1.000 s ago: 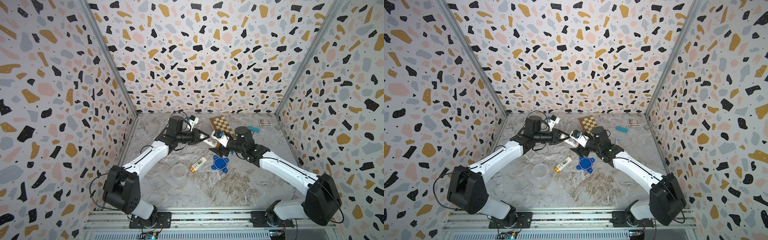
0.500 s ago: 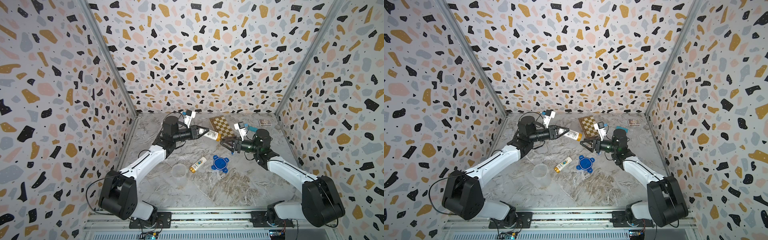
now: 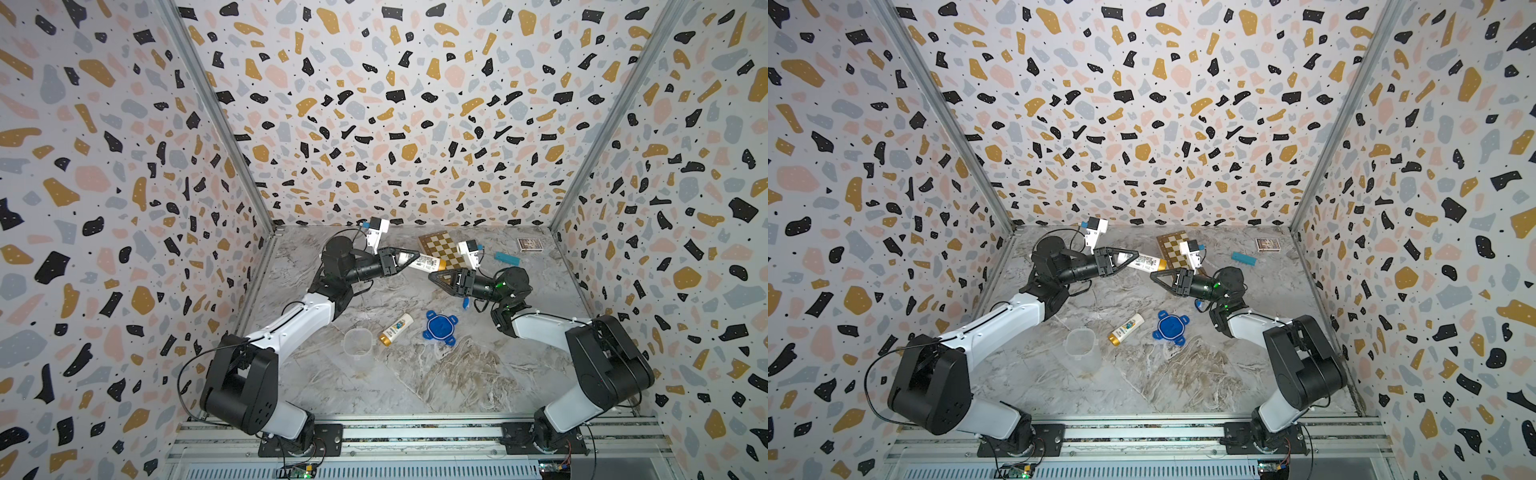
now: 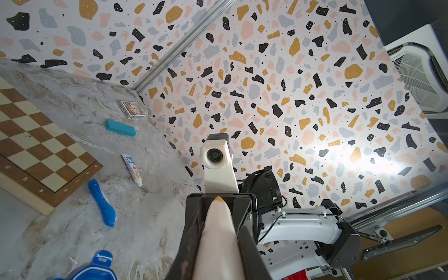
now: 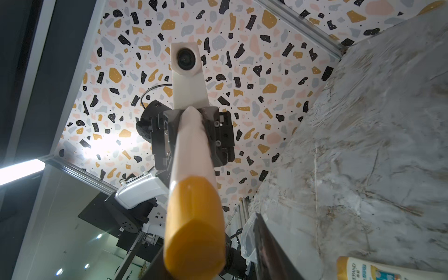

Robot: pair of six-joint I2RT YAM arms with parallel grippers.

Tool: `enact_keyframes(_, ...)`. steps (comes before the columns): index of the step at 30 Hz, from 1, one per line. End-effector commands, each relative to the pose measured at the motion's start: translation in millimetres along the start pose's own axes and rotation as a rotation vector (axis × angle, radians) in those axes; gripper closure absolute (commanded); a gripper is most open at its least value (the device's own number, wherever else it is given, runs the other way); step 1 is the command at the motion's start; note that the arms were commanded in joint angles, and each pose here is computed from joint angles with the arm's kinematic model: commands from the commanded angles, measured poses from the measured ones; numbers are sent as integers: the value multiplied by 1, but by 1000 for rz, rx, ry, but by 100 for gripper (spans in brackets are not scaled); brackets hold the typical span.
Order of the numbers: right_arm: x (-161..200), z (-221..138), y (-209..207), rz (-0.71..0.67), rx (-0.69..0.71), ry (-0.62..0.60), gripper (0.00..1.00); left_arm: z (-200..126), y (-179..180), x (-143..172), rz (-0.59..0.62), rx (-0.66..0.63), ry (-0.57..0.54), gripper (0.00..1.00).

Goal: Pack away toiletry kits
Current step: Pick up the toiletry item from the center of the board, then place the toiletry item into the container.

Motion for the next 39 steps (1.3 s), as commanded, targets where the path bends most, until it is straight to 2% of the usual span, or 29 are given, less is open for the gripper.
enact_keyframes(1, -15, 4, 36, -88, -120, -53, 54, -3, -12, -2, 38, 65, -7, 98)
enact_keyframes(6, -19, 11, 40, -100, -133, -56, 65, -3, -9, 1, 25, 61, -1, 97)
enact_keyframes(9, -19, 12, 40, -96, -130, -55, 80, -3, -10, 1, 25, 65, 1, 95)
enact_keyframes(10, -19, 12, 41, -100, -130, -53, 82, -3, -11, 0, 27, 68, 3, 91)
enact_keyframes(12, -19, 12, 43, -113, -123, -50, 86, -4, -11, 0, 30, 59, 3, 69)
enact_keyframes(14, -21, 12, 45, -157, -82, -38, 88, -10, -14, -3, 55, 37, 6, 30)
enact_keyframes(15, -22, 12, 47, -188, -49, -25, 89, -18, -14, -6, 69, 12, -4, 5)
enact_keyframes(16, -23, 12, 50, -236, 5, -3, 89, -32, -13, -10, 83, -34, -25, 1)
enact_keyframes(18, -22, 18, 60, -387, 158, 64, 89, -70, -5, -11, 74, -202, -77, 1)
enact_keyframes(20, -15, 28, 72, -561, 383, 158, 88, -113, 6, 4, 65, -550, -86, 1)
enact_keyframes(22, -6, 32, 78, -629, 467, 253, 88, -146, 14, 24, 44, -842, -66, 1)
enact_keyframes(23, -2, 34, 81, -635, 467, 286, 89, -155, 18, 33, 19, -912, -57, 1)
enact_keyframes(25, 13, 39, 90, -664, 463, 364, 90, -174, 25, 55, -48, -1020, -34, 2)
enact_keyframes(28, 36, 55, 106, -736, 477, 490, 89, -195, 37, 80, -140, -1151, 12, 18)
enact_keyframes(31, 60, 69, 115, -764, 455, 609, 89, -199, 49, 108, -268, -1161, 99, 31)
enact_keyframes(34, 81, 82, 113, -798, 498, 729, 89, -209, 58, 129, -352, -1217, 139, 46)
enact_keyframes(39, 96, 106, 97, -821, 565, 827, 89, -221, 55, 129, -362, -1307, 103, 62)
Point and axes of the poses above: each gripper's point midway between its finger pads, its own z axis out along the fingers, its own y axis along the line the jaws close on, x = y × z, the point moved 6 cm from there along -z, back along the fingers, and after that the axes turned 1 degree about z, right-handed, at the moved point
